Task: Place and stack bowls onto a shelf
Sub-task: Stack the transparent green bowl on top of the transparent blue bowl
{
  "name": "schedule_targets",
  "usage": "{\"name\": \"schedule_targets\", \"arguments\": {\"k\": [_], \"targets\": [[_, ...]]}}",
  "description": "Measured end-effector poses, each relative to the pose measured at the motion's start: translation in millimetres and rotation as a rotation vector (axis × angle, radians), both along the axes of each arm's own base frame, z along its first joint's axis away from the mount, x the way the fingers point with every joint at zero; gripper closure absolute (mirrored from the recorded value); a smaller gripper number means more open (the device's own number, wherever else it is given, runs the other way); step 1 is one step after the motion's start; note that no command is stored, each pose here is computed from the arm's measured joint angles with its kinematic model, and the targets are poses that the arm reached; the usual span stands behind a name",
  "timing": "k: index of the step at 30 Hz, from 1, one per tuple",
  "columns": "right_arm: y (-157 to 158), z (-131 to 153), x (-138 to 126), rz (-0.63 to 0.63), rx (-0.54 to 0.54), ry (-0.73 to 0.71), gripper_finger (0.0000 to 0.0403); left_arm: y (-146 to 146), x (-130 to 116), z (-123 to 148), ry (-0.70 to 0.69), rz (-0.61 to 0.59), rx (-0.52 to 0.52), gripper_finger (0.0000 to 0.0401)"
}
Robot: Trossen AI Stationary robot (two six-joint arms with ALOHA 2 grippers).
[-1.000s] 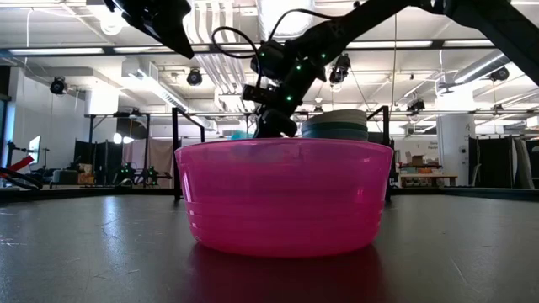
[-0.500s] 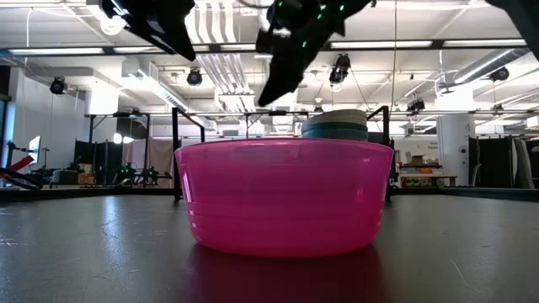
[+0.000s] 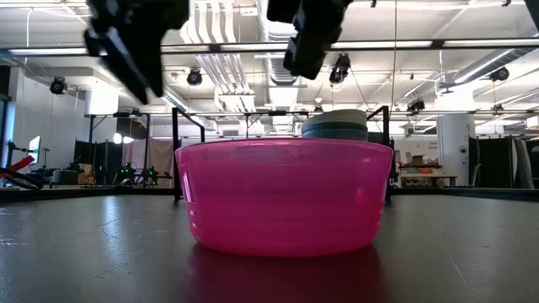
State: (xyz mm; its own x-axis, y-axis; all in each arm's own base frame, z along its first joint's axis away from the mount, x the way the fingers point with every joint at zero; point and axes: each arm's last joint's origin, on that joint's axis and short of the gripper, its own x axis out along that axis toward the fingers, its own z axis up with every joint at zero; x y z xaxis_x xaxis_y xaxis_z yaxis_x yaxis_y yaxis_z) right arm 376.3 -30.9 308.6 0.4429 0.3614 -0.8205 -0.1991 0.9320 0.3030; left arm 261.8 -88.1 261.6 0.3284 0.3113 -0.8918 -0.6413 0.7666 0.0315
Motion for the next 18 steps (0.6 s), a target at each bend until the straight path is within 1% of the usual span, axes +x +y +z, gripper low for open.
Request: {"name": "schedule_targets", "arguments": {"k": [2,4,7,8,10,12,14,18], "targets": [[14,-5,-3,0.026,0.005,0.047,0.0296,-7,-5,-3,0.042,0.028,-0.088,0.0121],[26,-12,-6,0.057,0.009,0.096,0.0297,-17,-12,-6,0.100,0.060,-0.152,0.0121],[42,-23,-12,0.100,0.011,0.170,0.0298,-35,-21,-10,0.176,0.063,-0.236,0.0121],[47,-26,-14,0.112,0.010,0.187,0.0298,-43,-25,-11,0.193,0.056,-0.266,0.0121],[53,-33,-16,0.125,0.012,0.216,0.0298,-57,-31,-13,0.210,0.082,-0.324,0.0121],[58,-37,-18,0.125,0.014,0.240,0.0298,-72,-36,-15,0.214,0.145,-0.383,0.0121],[61,-39,-19,0.129,0.015,0.249,0.0298,-87,-41,-19,0.208,0.235,-0.441,0.0121],[62,-40,-19,0.124,0.018,0.257,0.0298,-116,-52,-31,0.226,0.416,-0.514,0.0121]]}}
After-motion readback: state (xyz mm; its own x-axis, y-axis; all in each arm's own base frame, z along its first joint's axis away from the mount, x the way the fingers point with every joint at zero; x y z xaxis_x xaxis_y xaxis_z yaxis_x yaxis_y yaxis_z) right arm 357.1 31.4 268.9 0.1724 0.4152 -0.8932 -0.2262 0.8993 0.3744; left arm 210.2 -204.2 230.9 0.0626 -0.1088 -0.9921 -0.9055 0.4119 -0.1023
